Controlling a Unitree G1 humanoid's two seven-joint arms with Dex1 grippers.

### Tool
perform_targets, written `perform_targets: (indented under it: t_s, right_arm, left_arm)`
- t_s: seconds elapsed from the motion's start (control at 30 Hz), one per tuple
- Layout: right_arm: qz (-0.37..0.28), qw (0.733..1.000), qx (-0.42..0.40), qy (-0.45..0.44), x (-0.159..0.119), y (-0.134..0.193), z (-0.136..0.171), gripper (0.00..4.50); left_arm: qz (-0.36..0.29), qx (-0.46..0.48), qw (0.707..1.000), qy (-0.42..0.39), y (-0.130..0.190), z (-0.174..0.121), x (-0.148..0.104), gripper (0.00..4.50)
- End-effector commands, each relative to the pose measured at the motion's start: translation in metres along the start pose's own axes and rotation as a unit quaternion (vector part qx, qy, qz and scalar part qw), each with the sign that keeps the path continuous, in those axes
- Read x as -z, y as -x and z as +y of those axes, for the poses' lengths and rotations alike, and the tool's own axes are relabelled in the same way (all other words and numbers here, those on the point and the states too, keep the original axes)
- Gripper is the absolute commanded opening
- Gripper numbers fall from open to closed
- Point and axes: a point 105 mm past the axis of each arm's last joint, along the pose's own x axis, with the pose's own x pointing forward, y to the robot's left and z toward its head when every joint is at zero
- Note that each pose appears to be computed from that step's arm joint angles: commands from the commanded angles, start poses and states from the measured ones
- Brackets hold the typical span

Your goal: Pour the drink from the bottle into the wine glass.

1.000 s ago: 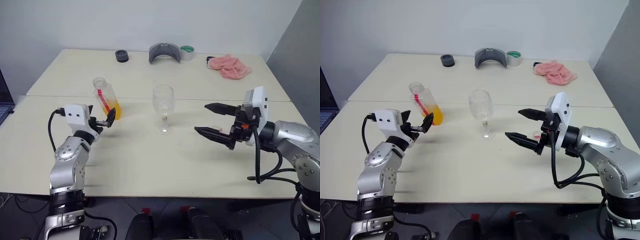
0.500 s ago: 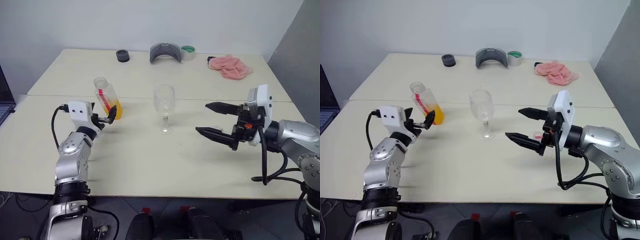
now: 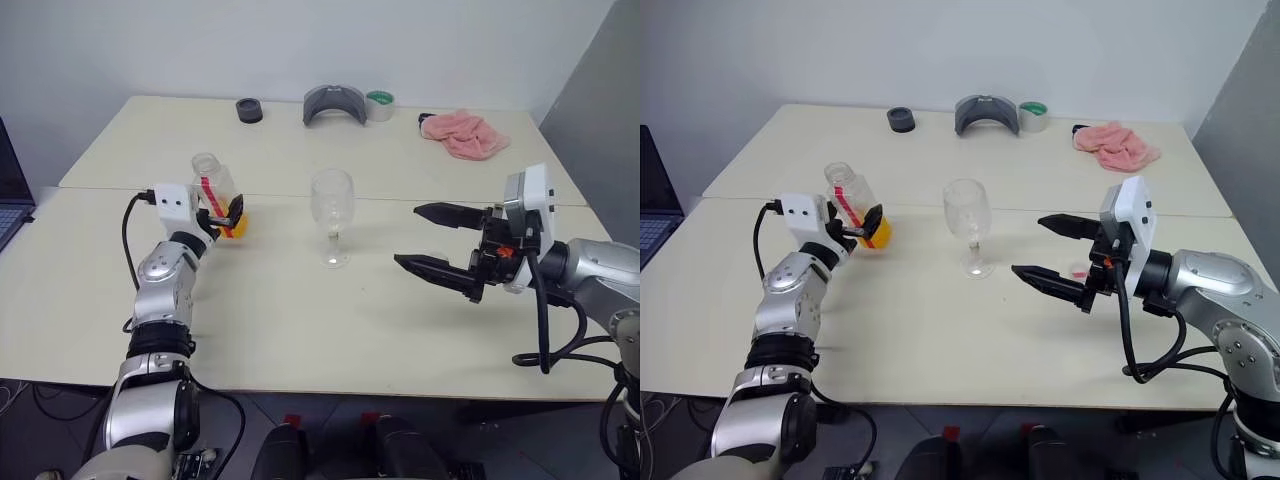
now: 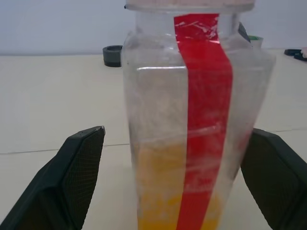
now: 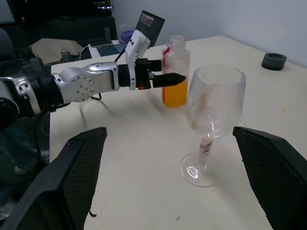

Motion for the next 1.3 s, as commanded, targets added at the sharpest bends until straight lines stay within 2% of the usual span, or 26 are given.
perform_targets:
  t_s: [0.03, 0.2, 0.3, 0.5, 0.57, 0.77, 0.9, 0.97, 1.1, 1.3]
  right_arm:
    - [-0.015, 1.0, 0.002, 0.026, -0.015, 0.002, 0.004, 4.49]
    - [-0.015, 1.0, 0.007, 0.027, -0.018, 0.002, 0.005, 4.49]
    - [-0.015, 0.999, 0.013, 0.026, -0.02, 0.002, 0.005, 4.5]
    - [-0.015, 0.999, 0.02, 0.022, -0.02, 0.002, 0.005, 4.5]
    - [-0.015, 0.999, 0.02, 0.02, -0.02, 0.001, 0.005, 4.5]
    - [-0.024, 0.999, 0.023, 0.021, -0.023, -0.003, 0.003, 4.5]
    - [-0.046, 0.998, 0.043, 0.028, -0.029, -0.008, -0.005, 4.5]
    - [-0.064, 0.996, 0.06, 0.032, -0.031, -0.012, -0.01, 4.5]
    - [-0.081, 0.993, 0.075, 0.035, -0.033, -0.017, -0.015, 4.5]
    - [-0.098, 0.99, 0.094, 0.04, -0.03, -0.023, -0.02, 4.5]
  left_arm:
    - [-0.018, 0.005, 1.0, -0.015, -0.01, -0.001, -0.01, 4.5]
    - [-0.02, 0.017, 1.0, -0.015, -0.019, -0.006, -0.012, 4.5]
    - [-0.025, 0.023, 0.999, -0.012, -0.021, -0.007, -0.014, 3.94]
    - [-0.026, 0.022, 0.999, -0.011, -0.022, -0.006, -0.014, 2.05]
    - [-0.026, 0.02, 0.999, -0.01, -0.022, -0.006, -0.014, 1.66]
    - [-0.033, 0.026, 0.999, -0.021, -0.027, -0.011, -0.021, 1.63]
    - [-0.041, 0.05, 0.996, -0.057, -0.036, -0.021, -0.04, 1.63]
    - [-0.055, 0.078, 0.992, -0.085, -0.045, -0.033, -0.06, 1.63]
    - [-0.066, 0.132, 0.981, -0.128, -0.053, -0.055, -0.082, 1.63]
    - [-0.067, 0.2, 0.956, -0.206, -0.057, -0.084, -0.091, 1.63]
